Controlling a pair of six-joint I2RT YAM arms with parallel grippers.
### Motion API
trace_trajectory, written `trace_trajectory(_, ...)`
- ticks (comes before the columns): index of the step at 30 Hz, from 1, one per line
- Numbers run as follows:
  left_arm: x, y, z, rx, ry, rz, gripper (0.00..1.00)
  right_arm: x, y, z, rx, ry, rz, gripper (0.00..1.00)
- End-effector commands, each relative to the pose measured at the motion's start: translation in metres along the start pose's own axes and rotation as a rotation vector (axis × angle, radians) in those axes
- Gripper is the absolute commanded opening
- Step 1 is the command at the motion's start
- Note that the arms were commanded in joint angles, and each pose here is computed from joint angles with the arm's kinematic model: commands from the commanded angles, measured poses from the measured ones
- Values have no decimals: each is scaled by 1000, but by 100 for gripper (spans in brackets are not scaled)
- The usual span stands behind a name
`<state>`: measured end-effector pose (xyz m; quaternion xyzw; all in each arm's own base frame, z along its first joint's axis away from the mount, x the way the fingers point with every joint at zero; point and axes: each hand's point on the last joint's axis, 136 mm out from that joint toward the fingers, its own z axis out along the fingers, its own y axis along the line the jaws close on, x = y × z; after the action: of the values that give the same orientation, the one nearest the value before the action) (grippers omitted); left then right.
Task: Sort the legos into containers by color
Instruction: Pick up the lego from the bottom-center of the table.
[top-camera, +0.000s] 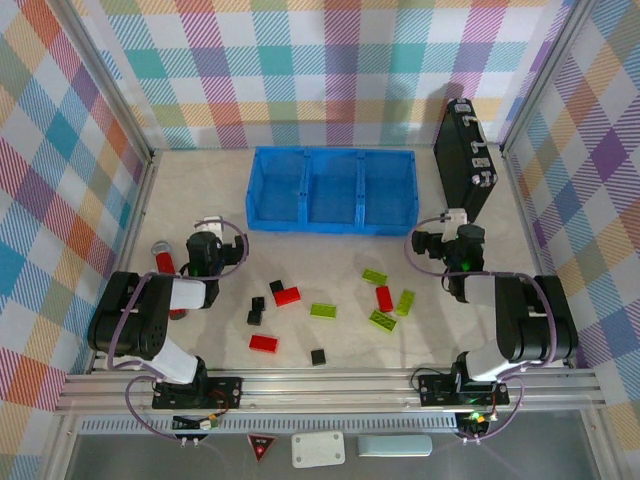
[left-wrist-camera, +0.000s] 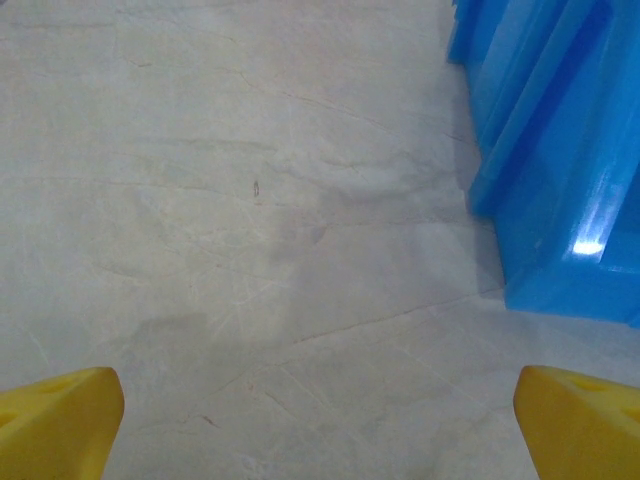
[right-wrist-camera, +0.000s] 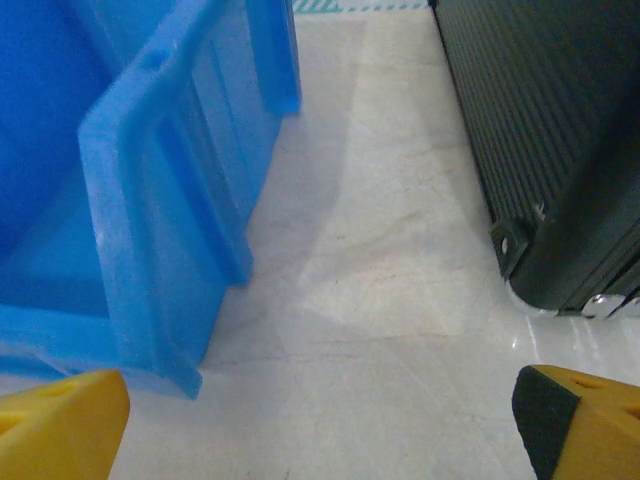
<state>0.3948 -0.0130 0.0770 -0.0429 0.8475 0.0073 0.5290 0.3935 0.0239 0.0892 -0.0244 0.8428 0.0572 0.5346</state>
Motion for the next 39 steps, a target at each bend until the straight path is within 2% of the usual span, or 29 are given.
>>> trace_trajectory(1,-31,5,-7,-27,-41,1,100,-20,-1,-6,0,-32,16,99)
trace_trajectory(8,-52,12,-26,-85,-23,-29,100,-22,0,-21,8,19,41,99)
trace_trajectory(19,-76,10,-61,-99,105,-102,100,-27,16,-52,-52,123,144,99)
trace_trajectory(30,-106,6,-112,-66,170,-177,100,-18,30,-86,-55,343,379,91)
trace_trajectory(39,-109,-14,-127,51,294,-120,100,5,53,-110,-43,535,446,88)
